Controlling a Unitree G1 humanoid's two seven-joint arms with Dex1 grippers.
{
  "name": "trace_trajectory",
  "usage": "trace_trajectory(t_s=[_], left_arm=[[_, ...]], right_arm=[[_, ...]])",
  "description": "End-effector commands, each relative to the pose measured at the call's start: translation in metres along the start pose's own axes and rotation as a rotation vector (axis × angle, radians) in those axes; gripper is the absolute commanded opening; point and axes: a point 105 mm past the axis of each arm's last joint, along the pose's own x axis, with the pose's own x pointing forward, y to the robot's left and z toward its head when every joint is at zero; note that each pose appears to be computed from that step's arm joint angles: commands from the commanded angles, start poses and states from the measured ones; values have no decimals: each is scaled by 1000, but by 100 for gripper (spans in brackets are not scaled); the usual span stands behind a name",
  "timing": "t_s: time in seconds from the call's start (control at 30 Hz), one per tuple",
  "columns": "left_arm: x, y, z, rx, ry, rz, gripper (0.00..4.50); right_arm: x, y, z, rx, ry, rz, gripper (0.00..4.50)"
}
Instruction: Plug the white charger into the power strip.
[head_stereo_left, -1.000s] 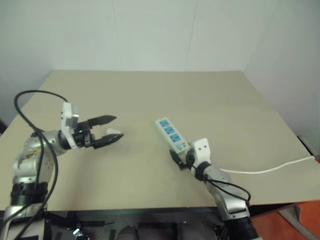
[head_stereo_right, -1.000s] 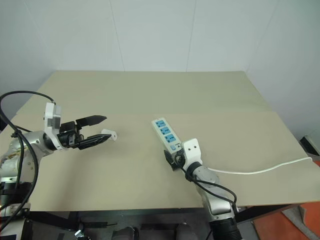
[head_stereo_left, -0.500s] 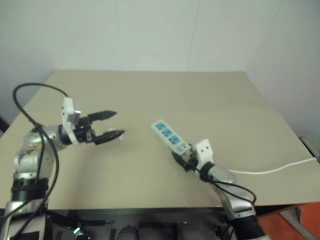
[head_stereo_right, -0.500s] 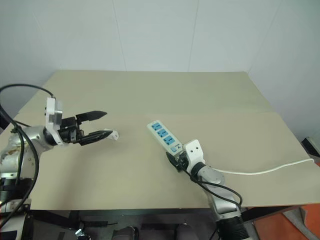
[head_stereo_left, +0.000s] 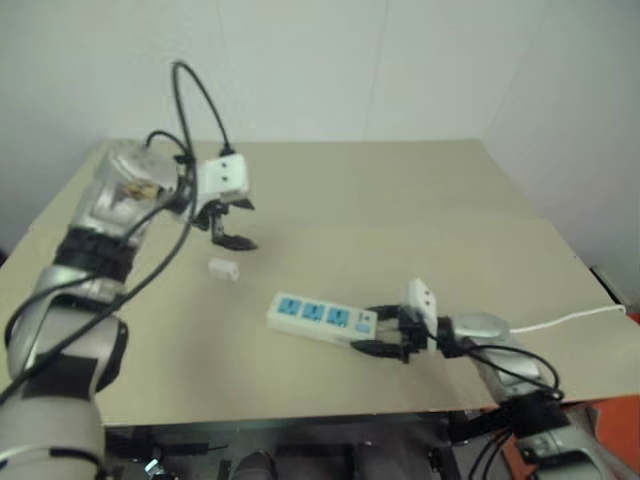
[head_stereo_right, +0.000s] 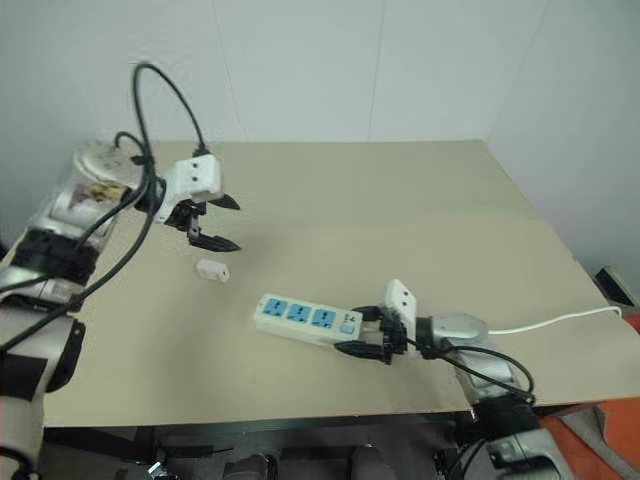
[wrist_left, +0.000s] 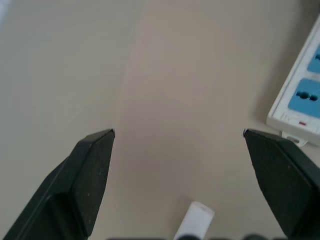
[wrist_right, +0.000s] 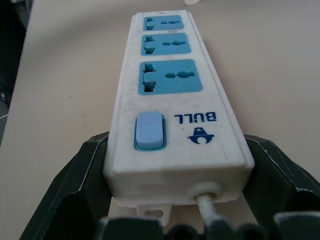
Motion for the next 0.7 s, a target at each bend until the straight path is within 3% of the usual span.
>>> trace_trajectory(t_s=[0.03, 0.23, 0.47, 0.7], left_arm=[[-4, -3, -3, 154, 151, -141, 450], [1, -7, -23, 275, 380, -299, 450], [17, -8, -39, 295, 482, -324, 450], [40, -9, -46, 284, 498, -273, 450]], right_arm=[[19, 3, 7, -42, -1, 82, 342], [43, 2, 3, -38, 27, 101, 342], [46, 8, -1, -38, 19, 89, 342], [47, 16, -1, -34, 14, 80, 342]])
